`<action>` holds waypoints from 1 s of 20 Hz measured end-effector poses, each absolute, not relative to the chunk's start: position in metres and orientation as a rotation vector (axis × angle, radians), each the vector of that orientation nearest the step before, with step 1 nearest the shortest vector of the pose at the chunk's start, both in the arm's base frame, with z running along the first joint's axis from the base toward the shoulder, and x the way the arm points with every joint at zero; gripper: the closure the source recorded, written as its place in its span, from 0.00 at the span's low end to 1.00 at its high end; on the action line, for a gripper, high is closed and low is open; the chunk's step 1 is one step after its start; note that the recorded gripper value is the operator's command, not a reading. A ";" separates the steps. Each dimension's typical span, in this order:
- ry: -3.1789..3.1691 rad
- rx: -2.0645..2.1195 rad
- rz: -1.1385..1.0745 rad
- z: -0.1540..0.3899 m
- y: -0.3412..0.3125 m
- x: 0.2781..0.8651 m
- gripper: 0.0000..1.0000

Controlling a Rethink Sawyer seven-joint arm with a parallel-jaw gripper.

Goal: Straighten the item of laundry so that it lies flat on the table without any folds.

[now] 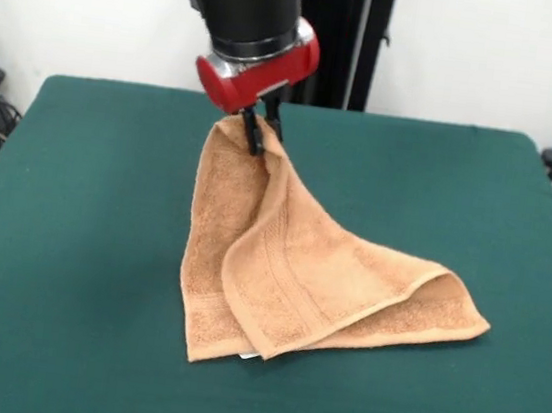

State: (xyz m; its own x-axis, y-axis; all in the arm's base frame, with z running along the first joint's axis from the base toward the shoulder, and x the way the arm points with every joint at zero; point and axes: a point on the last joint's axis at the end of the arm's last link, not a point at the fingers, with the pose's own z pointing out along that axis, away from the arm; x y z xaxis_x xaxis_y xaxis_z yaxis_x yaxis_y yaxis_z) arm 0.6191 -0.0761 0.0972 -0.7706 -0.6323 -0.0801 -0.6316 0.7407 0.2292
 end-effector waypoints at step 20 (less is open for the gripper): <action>-2.984 1.199 -0.232 0.026 -0.115 0.522 1.00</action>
